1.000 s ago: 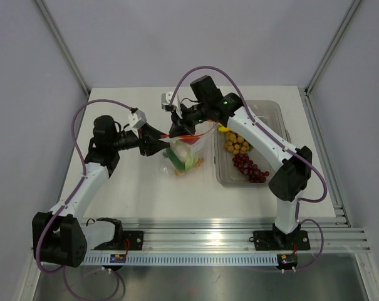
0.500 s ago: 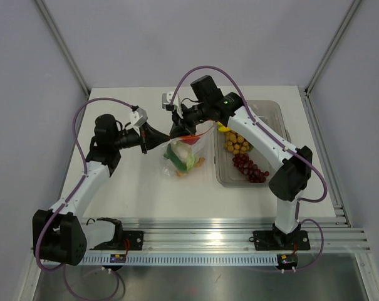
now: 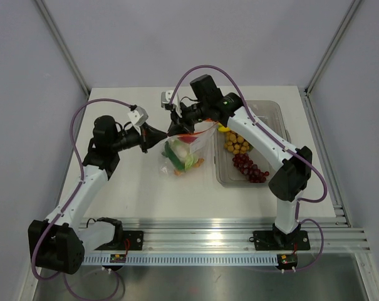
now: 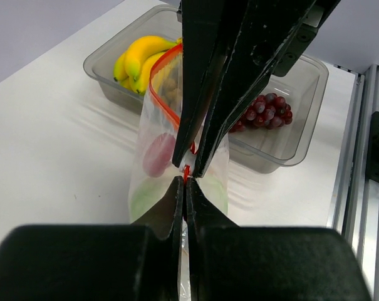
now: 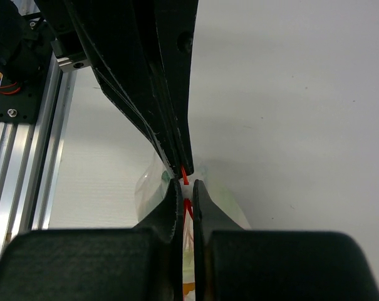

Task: Place the food in the zip-top bag and seal the zipper
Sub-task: Zip the zipper food storage bag at the center of the board, then place the zipper food storage bag at the center of the board.

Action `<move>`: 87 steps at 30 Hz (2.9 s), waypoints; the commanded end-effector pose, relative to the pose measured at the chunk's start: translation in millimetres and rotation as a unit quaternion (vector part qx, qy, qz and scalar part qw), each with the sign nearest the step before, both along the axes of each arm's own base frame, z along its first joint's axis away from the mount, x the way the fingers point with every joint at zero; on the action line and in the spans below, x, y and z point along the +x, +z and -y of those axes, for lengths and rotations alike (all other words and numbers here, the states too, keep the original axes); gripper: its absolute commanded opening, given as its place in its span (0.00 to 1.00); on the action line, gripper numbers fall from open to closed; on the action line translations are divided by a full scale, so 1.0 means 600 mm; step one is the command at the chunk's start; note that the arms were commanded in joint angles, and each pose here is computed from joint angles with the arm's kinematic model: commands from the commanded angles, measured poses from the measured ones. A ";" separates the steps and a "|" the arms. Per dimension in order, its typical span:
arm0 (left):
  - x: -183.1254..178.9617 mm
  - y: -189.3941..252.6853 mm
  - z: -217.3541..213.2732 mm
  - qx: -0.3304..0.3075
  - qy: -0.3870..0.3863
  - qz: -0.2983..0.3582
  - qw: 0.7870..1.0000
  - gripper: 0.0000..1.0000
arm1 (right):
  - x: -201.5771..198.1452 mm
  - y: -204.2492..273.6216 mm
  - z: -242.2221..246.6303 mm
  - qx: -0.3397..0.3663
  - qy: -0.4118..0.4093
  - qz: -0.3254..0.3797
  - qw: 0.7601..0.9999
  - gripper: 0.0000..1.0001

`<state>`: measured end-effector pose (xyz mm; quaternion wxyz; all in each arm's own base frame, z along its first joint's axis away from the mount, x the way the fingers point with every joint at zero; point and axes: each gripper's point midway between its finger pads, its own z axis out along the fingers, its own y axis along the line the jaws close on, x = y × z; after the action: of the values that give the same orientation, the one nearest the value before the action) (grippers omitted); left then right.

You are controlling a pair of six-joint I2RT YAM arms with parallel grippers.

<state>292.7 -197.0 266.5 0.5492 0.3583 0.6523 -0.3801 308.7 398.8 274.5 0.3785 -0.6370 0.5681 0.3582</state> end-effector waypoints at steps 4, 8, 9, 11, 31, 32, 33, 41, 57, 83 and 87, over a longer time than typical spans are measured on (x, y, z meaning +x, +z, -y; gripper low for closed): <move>0.016 0.055 -0.028 0.001 0.055 0.065 0.996 0.00 | 0.008 0.063 0.015 0.026 -0.016 0.055 0.998 0.00; 0.018 0.060 -0.043 -0.001 0.068 0.070 0.995 0.00 | 0.016 0.067 0.023 0.026 -0.025 0.057 0.998 0.00; 0.018 0.062 -0.046 -0.002 0.071 0.072 0.995 0.00 | 0.017 0.065 0.025 0.024 -0.026 0.057 0.998 0.00; 0.018 0.063 -0.056 -0.002 0.078 0.075 0.994 0.00 | 0.021 0.064 0.030 0.022 -0.030 0.056 0.998 0.00; 0.039 0.069 -0.119 0.003 0.144 0.080 0.986 0.00 | 0.094 0.004 0.142 -0.021 -0.128 0.045 0.991 0.00; 0.041 0.068 -0.120 0.003 0.148 0.080 0.986 0.00 | 0.098 0.004 0.149 -0.021 -0.134 0.048 0.990 0.00; 0.043 0.069 -0.122 0.002 0.150 0.079 0.985 0.00 | 0.099 -0.002 0.156 -0.026 -0.140 0.047 0.989 0.00; 0.063 0.065 -0.158 0.006 0.200 0.077 0.977 0.00 | 0.108 -0.034 0.209 -0.031 -0.181 0.035 0.982 0.00; 0.070 0.064 -0.173 0.000 0.217 0.072 0.974 0.00 | 0.111 -0.031 0.271 -0.011 -0.233 0.034 0.972 0.00; 0.128 0.128 -0.182 -0.072 0.249 0.061 0.964 0.99 | 0.093 -0.025 0.102 0.080 -0.114 0.126 0.982 0.57; 0.093 0.133 -0.214 -0.076 0.320 0.073 0.942 0.99 | 0.067 -0.029 0.121 0.113 -0.159 0.124 0.973 0.69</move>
<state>357.5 -88.0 307.6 0.6567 0.1497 0.6925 -0.2582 341.8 337.0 202.2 0.4772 -0.5667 0.5987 0.3043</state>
